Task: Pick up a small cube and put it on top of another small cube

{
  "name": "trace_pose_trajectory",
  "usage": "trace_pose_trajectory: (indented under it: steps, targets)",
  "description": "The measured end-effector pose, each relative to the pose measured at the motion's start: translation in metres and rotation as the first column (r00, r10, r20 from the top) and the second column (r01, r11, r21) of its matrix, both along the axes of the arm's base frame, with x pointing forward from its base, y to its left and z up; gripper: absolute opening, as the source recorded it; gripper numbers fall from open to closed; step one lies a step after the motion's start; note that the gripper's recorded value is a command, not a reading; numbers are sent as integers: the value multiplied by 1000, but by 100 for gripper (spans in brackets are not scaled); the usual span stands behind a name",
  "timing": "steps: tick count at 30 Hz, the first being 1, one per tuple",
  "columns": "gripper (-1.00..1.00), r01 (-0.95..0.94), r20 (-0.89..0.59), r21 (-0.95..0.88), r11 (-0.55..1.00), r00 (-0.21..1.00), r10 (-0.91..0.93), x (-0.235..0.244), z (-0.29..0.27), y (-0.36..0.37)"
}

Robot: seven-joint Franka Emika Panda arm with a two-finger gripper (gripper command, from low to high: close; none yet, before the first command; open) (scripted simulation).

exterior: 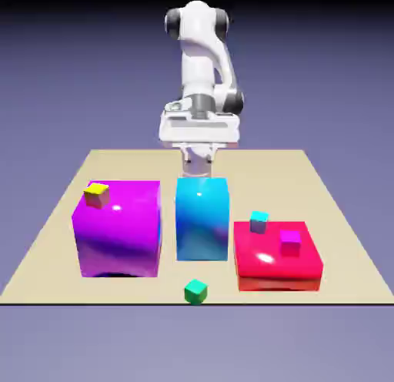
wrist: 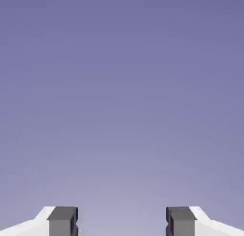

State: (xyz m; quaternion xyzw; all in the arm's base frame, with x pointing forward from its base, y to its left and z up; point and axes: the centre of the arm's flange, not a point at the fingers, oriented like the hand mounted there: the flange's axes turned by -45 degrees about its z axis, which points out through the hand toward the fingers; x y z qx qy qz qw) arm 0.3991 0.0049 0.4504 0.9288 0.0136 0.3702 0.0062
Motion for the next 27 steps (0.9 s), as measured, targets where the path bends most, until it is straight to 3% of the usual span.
trace_pose_trajectory:
  steps: [11,27]
  targets:
    - [0,246,-343,52,968,915,-214,79,-95,-3]
    - [0,599,-709,1,801,565,-422,137,-260,-11]
